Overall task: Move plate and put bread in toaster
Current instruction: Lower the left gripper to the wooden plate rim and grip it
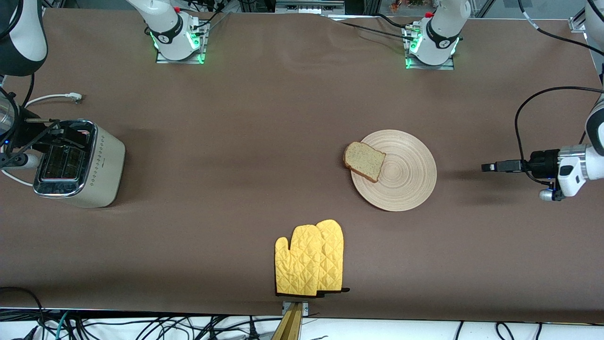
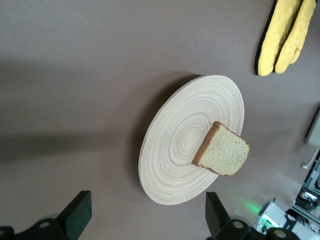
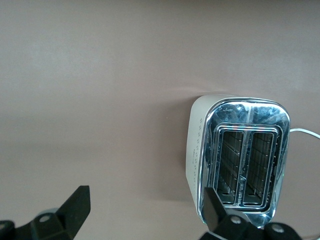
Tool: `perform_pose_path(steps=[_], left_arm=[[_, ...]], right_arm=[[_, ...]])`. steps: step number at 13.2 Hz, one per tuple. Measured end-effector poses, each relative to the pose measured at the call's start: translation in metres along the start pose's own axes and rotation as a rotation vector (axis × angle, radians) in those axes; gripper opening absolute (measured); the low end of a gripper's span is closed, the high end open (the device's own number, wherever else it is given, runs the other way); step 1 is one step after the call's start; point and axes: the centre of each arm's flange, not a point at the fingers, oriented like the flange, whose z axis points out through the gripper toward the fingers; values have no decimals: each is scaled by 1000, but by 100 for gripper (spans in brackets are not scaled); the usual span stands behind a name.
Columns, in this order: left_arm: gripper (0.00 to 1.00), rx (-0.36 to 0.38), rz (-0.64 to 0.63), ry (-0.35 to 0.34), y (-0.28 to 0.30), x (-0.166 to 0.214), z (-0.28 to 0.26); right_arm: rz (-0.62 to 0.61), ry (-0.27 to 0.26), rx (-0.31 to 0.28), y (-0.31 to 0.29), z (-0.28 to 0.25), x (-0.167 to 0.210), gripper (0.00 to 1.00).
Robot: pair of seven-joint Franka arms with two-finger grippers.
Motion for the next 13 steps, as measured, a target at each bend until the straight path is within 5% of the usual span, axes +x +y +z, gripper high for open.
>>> perform_pose_path(steps=[5, 13], left_arm=[[100, -299, 78, 52, -64, -2, 59], [100, -463, 247, 56, -84, -9, 163]], right_arm=[[-21, -2, 0, 1, 1, 0, 100], [-38, -16, 1, 1, 9, 3, 100]])
